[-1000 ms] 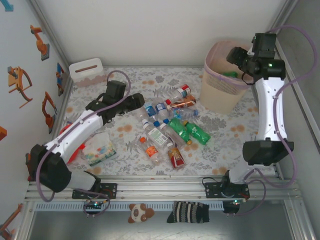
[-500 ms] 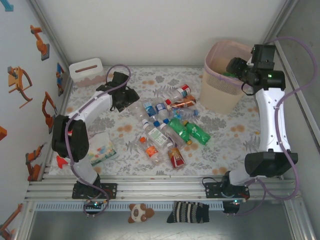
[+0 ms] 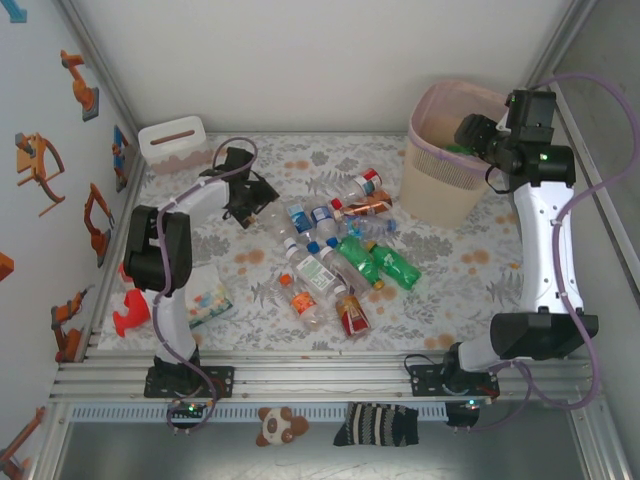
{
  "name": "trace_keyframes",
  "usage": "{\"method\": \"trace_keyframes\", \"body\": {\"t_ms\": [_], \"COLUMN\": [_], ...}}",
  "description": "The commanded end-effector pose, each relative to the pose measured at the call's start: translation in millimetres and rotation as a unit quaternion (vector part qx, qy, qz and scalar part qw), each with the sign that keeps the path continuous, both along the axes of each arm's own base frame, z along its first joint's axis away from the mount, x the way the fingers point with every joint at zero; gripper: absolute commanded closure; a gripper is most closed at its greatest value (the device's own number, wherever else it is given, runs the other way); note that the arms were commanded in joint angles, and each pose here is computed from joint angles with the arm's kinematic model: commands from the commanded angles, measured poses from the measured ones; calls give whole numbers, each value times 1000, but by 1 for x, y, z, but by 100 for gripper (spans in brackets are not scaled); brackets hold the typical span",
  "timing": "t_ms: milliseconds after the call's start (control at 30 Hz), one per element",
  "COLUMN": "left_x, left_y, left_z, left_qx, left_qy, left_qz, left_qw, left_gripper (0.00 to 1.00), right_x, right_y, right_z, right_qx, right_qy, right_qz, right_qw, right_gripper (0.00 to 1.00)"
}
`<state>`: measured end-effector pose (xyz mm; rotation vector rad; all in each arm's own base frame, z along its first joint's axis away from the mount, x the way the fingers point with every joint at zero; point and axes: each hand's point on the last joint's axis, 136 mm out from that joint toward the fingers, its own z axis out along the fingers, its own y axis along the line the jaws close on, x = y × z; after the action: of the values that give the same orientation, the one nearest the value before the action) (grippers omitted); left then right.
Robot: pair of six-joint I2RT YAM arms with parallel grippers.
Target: Put the plastic bottles in the bin
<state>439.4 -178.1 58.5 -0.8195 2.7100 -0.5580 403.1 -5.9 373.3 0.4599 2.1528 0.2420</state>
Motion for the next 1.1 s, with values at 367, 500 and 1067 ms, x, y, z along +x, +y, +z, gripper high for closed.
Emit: {"method": "trace_keyframes", "body": {"t_ms": [367, 500, 1067], "left_x": [9, 8, -13], "left_y": [2, 3, 8], "left_z": [-24, -21, 64], "left_qx": [-12, -10, -18], "left_qy": [21, 15, -110], "left_qz": [17, 17, -46], "left_qw": [1000, 1000, 993], "left_gripper": [35, 38, 41], "right_x": [-7, -8, -22], "right_y": [-4, -3, 38], "right_z": [13, 14, 29], "right_qx": [-10, -9, 44], "right_qy": [-20, -21, -71], "right_qz": [-3, -2, 104], "right_qw": [1000, 1000, 991], "right_gripper": [22, 22, 26]}}
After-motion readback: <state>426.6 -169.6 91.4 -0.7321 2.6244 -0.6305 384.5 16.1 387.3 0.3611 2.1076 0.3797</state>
